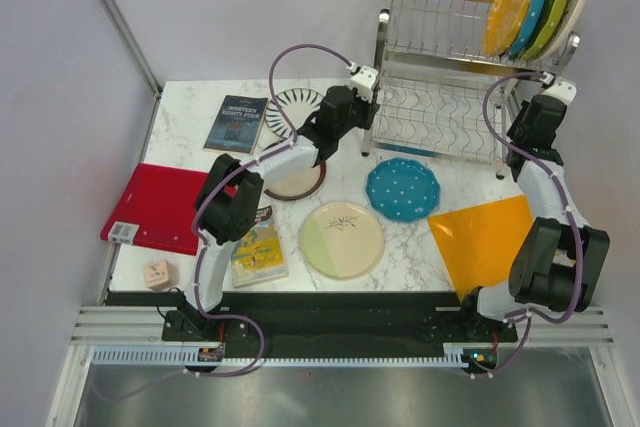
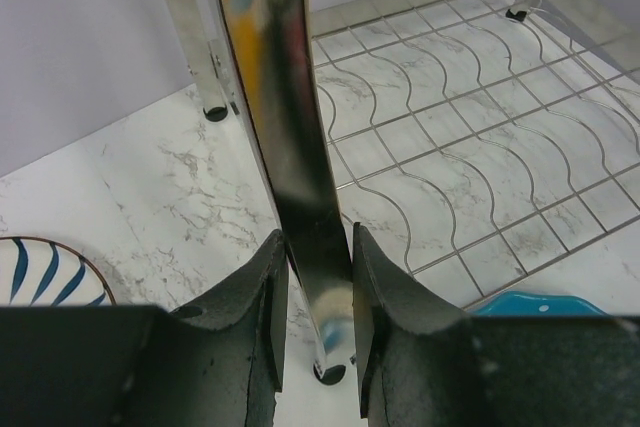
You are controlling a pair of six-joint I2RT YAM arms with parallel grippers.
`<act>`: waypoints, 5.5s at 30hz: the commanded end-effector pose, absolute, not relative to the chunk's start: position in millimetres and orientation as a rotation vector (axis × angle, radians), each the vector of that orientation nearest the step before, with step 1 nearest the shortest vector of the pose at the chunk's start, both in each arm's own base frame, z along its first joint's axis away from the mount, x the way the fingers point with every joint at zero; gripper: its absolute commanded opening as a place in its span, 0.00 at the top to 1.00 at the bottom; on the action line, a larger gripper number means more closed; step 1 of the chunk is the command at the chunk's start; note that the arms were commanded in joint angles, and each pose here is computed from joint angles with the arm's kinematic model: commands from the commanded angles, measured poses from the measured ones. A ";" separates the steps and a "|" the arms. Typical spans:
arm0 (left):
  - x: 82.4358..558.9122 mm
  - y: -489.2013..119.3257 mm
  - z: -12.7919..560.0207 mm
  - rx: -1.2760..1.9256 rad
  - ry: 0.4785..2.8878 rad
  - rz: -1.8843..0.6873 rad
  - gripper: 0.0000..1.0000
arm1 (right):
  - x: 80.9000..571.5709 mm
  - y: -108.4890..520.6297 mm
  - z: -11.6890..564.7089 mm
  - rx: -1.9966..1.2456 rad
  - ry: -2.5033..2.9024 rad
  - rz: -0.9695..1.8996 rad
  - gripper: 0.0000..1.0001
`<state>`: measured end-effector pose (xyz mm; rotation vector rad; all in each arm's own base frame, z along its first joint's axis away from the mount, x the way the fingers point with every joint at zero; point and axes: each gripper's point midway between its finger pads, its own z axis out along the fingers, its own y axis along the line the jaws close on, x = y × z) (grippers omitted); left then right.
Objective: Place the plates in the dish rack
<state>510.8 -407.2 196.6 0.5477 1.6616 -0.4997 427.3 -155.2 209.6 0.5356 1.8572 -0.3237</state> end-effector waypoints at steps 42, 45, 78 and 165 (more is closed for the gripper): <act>465.6 -414.6 293.6 0.749 1.351 -0.469 0.15 | 424.5 -176.9 259.2 0.431 1.842 -0.341 0.46; 425.6 -391.0 278.4 0.721 1.446 -0.559 0.15 | 399.1 -140.4 246.3 0.337 1.958 -0.197 0.36; 374.9 -406.7 42.1 0.446 2.293 -1.162 0.43 | 345.8 16.3 28.9 0.030 2.513 1.080 0.34; 438.6 -242.1 136.8 0.228 2.108 -0.596 0.24 | 341.1 -85.5 640.5 0.337 1.108 -0.009 1.00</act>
